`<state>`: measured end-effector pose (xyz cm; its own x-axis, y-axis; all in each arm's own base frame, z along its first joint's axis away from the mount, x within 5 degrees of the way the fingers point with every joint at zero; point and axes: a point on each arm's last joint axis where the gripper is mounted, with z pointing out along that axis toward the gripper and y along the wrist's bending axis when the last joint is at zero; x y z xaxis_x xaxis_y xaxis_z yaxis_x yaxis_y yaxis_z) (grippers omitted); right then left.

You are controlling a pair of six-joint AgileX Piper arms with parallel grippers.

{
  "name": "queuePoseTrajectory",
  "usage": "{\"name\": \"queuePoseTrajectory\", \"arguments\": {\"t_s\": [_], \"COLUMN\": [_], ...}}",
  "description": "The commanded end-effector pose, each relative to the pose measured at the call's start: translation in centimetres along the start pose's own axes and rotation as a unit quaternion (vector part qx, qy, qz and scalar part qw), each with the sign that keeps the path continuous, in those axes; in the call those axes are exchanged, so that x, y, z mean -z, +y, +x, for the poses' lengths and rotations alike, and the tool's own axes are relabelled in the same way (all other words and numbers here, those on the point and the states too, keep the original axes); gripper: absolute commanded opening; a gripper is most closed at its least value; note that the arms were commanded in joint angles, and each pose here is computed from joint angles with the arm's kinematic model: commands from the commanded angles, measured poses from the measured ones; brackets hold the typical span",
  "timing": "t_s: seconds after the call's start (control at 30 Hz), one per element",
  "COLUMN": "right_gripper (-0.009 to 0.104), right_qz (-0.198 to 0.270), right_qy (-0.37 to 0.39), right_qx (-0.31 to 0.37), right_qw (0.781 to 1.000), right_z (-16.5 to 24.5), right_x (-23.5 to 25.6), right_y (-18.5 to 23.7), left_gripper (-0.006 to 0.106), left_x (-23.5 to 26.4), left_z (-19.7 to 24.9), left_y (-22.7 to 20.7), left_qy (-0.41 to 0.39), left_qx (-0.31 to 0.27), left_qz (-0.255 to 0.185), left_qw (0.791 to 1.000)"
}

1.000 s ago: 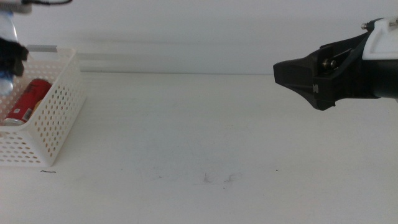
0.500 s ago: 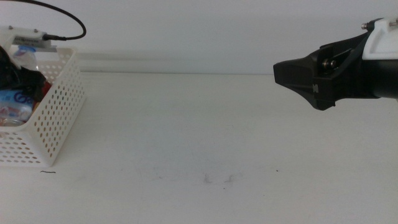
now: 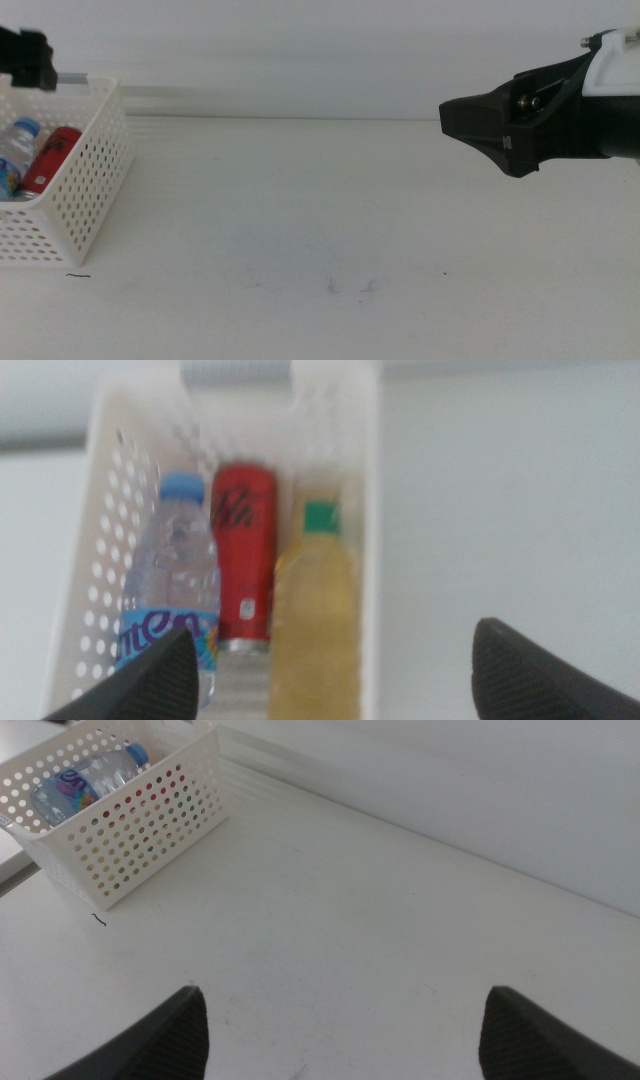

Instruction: Use arms to grab the bottles and put them into the dustbin to the left of the table.

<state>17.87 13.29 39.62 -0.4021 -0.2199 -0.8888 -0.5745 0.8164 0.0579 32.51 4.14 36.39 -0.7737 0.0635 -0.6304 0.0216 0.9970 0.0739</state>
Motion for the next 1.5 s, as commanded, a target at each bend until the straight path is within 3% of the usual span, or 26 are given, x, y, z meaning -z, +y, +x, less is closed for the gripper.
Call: {"name": "queuePoseTrajectory", "arguments": {"t_s": [0.0,0.33,0.63,0.8,0.93,1.13,1.47], "right_gripper": [0.093,0.093,0.093,0.093,0.093,0.093,0.093], "right_qz": [0.000,0.000,0.000,0.000,0.000,0.000,-0.001], "right_qy": [-0.005,-0.005,-0.005,-0.005,-0.005,-0.005,-0.005], "right_qx": [0.002,0.002,0.002,0.002,0.002,0.002,0.001], "right_qw": [1.000,1.000,1.000,1.000,1.000,1.000,1.000], "right_z": [-0.1,-0.1,-0.1,-0.1,-0.1,-0.1,-0.1], "right_x": [0.2,0.2,0.2,0.2,0.2,0.2,0.2], "right_y": [0.0,0.0,0.0,0.0,0.0,0.0,0.0], "left_gripper": [0.094,0.094,0.094,0.094,0.094,0.094,0.094], "left_x": [3.8,16.8,22.5,23.1,22.8,20.6,19.3], "left_z": [0.8,7.7,12.7,13.3,13.3,13.6,13.9], "left_y": [-1.3,-6.0,-5.6,-5.7,-6.2,-6.0,-6.0], "left_qy": [-0.060,-0.263,-0.345,-0.351,-0.344,-0.339,-0.330], "left_qx": [0.006,-0.028,-0.030,-0.027,-0.010,0.012,-0.002], "left_qz": [0.002,0.085,0.085,0.092,0.128,0.113,0.101], "left_qw": [0.998,0.961,0.934,0.931,0.930,0.934,0.939]}}
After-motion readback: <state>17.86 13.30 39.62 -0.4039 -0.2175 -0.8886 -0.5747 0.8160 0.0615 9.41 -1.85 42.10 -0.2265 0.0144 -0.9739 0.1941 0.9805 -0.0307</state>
